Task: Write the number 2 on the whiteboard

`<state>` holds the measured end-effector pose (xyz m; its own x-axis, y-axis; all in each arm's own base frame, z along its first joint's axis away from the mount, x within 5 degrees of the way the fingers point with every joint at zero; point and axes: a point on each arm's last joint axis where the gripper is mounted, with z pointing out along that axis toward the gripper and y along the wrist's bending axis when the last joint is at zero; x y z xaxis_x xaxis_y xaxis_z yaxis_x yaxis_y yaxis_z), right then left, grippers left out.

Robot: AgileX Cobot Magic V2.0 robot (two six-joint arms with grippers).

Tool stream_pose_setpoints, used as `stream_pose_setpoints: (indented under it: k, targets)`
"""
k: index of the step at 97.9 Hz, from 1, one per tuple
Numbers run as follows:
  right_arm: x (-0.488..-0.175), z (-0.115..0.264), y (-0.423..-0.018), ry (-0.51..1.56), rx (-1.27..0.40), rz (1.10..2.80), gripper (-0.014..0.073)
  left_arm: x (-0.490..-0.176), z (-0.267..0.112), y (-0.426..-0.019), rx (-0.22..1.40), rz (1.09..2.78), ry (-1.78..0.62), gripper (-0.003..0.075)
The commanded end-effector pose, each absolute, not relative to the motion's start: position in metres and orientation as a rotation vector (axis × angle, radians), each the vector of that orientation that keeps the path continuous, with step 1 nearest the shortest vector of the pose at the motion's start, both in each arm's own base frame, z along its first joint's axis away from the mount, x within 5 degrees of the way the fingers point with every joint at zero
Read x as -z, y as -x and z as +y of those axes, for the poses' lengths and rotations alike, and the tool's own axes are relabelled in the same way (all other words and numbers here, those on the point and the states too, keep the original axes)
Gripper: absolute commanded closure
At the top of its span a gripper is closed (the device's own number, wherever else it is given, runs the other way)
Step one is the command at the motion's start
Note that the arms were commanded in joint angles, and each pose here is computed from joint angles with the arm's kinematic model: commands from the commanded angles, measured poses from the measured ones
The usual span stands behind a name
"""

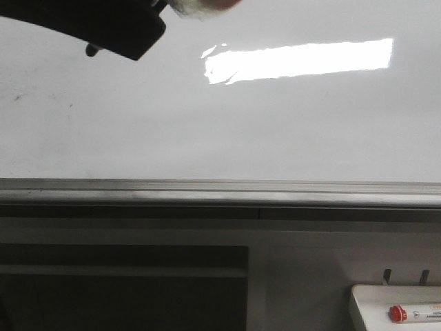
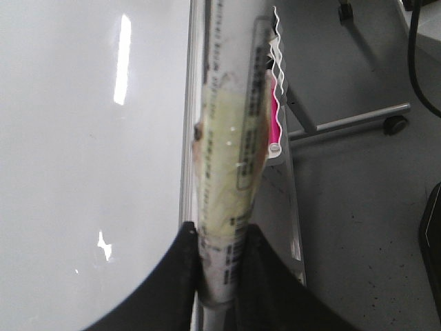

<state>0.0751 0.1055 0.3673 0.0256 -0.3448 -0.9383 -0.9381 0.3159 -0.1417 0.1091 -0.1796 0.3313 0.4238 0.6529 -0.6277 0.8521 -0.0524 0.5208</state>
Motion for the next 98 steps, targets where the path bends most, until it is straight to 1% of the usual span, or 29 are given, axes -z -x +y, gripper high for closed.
stream_pose_setpoints:
  k: [1, 26, 44, 68, 73, 78, 92, 98]
  targets:
    - [-0.382, 0.111, -0.082, 1.169, -0.715, 1.478, 0.0223, -0.350, -0.180, -0.109, 0.284, 1.251, -1.676, 0.0741]
    - [-0.391, 0.132, -0.095, 1.228, -0.733, 1.442, 0.0224, -0.350, -0.180, -0.109, 0.284, 1.251, -1.676, 0.0741]
    - [-0.380, 0.148, -0.101, 1.298, -0.777, 1.479, 0.0224, -0.350, -0.180, -0.109, 0.284, 1.250, -1.674, 0.0741]
    - [-0.373, 0.162, -0.117, 1.252, -0.750, 1.515, 0.0235, -0.350, -0.180, -0.109, 0.286, 1.251, -1.674, 0.0741]
    - [-0.370, 0.164, -0.120, 1.256, -0.751, 1.527, 0.0260, -0.350, -0.180, -0.109, 0.286, 1.251, -1.674, 0.0741]
    - [-0.368, 0.166, -0.122, 1.256, -0.757, 1.538, 0.0303, -0.350, -0.181, -0.109, 0.293, 1.254, -1.670, 0.0741]
    - [-0.362, 0.172, -0.125, 1.275, -0.783, 1.572, 0.0473, -0.350, -0.181, -0.108, 0.301, 1.257, -1.666, 0.0741]
    - [-0.358, 0.174, -0.126, 1.294, -0.796, 1.585, 0.0566, -0.350, -0.181, -0.108, 0.301, 1.257, -1.666, 0.0741]
